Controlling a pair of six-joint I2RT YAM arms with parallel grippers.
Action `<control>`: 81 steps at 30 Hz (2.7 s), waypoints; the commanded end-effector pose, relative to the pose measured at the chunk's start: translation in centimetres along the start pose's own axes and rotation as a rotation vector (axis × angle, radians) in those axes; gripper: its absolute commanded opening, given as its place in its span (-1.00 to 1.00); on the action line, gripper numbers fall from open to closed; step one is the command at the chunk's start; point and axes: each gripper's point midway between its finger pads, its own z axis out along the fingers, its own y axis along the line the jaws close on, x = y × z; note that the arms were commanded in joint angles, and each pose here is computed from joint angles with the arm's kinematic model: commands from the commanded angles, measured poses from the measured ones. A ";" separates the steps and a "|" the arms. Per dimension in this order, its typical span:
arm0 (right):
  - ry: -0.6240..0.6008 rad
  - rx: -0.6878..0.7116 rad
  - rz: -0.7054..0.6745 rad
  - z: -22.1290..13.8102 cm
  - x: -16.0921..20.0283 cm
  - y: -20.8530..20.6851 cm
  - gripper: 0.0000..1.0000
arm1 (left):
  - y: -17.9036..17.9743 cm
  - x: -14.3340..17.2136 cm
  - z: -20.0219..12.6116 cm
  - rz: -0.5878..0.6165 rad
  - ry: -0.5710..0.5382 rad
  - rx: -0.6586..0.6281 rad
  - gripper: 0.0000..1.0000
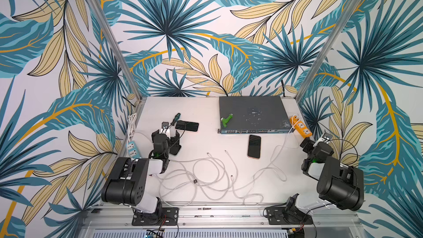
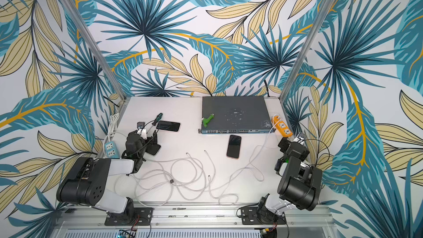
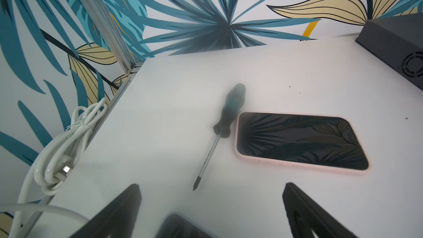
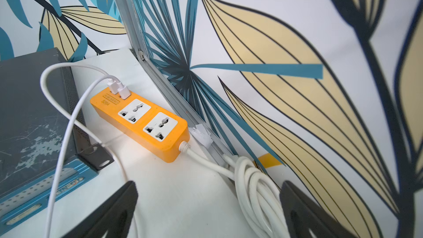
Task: Plug the charging cable into the phone
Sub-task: Pick up the phone at the center of the board.
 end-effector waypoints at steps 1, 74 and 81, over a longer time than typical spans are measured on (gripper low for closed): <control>-0.010 -0.005 -0.007 -0.1 -0.4 0.1 0.99 | 0.1 -0.8 0.1 -0.009 -0.018 0.004 1.00; 0.769 -0.412 -0.090 -12.9 1.2 21.4 0.99 | -9.4 -9.1 -9.4 -0.589 0.518 0.667 1.00; 0.751 -0.436 -0.070 -12.9 0.5 22.0 0.99 | -0.8 -8.0 -10.8 -0.431 0.467 0.153 1.00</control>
